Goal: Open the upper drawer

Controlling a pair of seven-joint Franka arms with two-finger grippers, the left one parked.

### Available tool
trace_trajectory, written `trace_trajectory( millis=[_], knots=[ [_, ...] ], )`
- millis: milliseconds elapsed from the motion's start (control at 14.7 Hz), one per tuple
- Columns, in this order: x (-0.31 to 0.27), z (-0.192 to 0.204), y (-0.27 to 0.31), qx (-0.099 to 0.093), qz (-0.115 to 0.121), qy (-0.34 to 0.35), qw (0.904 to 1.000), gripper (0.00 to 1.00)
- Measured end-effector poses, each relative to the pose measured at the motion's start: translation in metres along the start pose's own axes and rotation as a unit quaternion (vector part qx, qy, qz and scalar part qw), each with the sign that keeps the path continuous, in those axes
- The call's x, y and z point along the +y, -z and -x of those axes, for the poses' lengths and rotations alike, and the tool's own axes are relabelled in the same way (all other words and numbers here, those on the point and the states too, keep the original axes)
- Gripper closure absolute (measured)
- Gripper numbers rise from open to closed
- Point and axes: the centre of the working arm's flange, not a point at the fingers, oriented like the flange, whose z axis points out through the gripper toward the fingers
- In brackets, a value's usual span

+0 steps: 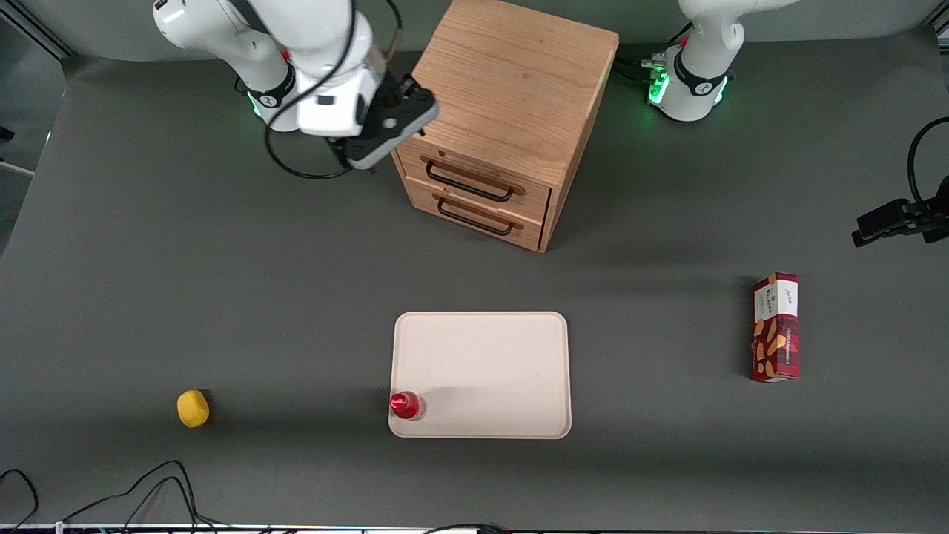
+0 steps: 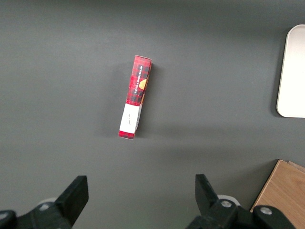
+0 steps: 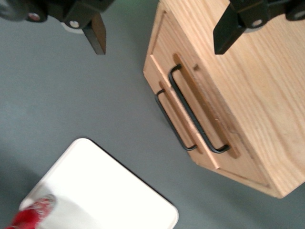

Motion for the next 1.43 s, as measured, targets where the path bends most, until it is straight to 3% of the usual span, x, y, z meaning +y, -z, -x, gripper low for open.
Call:
trace_trajectory(
  millis=[136,409,750,955,1227,1432],
  knots=[
    [-0.017,-0.010,-0.012,-0.004,-0.002,0.015,0.9999,0.00],
    [-0.028,-0.017,-0.019,0.005,-0.004,0.070,0.9975,0.00],
    [-0.018,-0.030,-0.032,0.014,-0.004,0.171,0.9852,0.00],
    [-0.009,-0.039,-0.053,0.002,-0.009,0.194,0.9810,0.00],
    [0.009,-0.051,-0.085,-0.009,-0.080,0.221,0.9720,0.00],
    [0.027,-0.056,-0.105,-0.016,-0.104,0.239,0.9654,0.00]
  ],
)
